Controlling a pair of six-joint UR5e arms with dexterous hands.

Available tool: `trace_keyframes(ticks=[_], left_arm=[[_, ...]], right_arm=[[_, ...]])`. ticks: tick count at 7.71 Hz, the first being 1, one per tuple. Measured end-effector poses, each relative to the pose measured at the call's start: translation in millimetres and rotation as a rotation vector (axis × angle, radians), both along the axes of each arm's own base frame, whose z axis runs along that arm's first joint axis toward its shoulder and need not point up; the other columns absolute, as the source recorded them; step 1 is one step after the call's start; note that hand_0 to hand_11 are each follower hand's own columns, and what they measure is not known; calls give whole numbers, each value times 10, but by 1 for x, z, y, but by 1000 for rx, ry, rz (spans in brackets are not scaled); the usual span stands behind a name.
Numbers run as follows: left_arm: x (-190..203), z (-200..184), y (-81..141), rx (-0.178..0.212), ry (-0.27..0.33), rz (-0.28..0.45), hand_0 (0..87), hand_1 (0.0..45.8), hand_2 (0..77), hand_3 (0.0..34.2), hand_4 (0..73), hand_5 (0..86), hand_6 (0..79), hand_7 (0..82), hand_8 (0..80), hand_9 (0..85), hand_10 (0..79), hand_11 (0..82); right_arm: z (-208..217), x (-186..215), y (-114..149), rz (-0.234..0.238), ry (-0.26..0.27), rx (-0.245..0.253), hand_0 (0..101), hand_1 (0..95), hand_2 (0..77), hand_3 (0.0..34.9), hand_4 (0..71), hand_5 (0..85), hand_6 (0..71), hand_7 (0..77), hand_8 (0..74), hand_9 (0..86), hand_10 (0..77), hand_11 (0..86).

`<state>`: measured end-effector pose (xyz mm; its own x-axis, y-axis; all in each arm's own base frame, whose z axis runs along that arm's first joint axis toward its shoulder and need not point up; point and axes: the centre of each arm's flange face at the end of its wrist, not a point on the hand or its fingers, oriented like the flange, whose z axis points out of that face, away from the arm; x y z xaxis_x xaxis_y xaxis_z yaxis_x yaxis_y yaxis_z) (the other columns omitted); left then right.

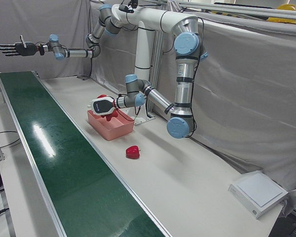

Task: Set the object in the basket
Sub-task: 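Carry the plush toy with the left hand over the pink tray, then open the left hand to release the plush toy into the tray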

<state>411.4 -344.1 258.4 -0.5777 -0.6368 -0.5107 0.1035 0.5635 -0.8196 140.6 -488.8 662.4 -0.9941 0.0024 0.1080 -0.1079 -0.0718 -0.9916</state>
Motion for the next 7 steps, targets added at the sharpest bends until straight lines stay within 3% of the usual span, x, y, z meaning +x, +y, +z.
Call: trace_keyframes(ticks=[1,2,3,4,5,6,7], left_arm=[[0,0,2,-4,-4,1,555,120,251,0,338,665,93,235,267,409,180,262],[-1,1,4,-7,-14,0,555,120,251,0,338,665,93,235,267,409,180,262],[-3,1,4,-8,-21,0,548,213,71,1,153,409,33,60,120,218,11,44],[-13,-2,3,-10,-27,-8,546,153,16,2,93,284,11,49,98,147,5,16],[-42,-11,-2,-6,-21,-42,546,153,16,2,93,284,11,49,98,147,5,16],[-85,-22,-11,1,-5,-101,547,169,5,2,131,229,27,60,120,180,0,11],[-119,-28,-18,8,9,-153,540,175,5,0,191,305,49,93,164,240,60,65]], right_arm=[[0,0,0,0,0,0,0,0,11,0,0,0,0,5,0,0,0,0],[0,0,0,0,0,0,0,0,5,0,0,0,0,5,0,0,0,0],[0,0,0,0,0,0,0,0,11,0,0,0,0,5,0,0,0,0],[0,0,0,0,0,0,0,0,5,0,0,0,0,5,0,0,0,0],[0,0,0,0,0,0,1,0,5,0,0,0,0,5,0,0,0,0],[0,0,0,0,0,0,1,0,5,0,0,0,0,5,0,0,0,0],[0,0,0,0,0,0,0,0,5,0,0,0,0,5,0,0,0,0]])
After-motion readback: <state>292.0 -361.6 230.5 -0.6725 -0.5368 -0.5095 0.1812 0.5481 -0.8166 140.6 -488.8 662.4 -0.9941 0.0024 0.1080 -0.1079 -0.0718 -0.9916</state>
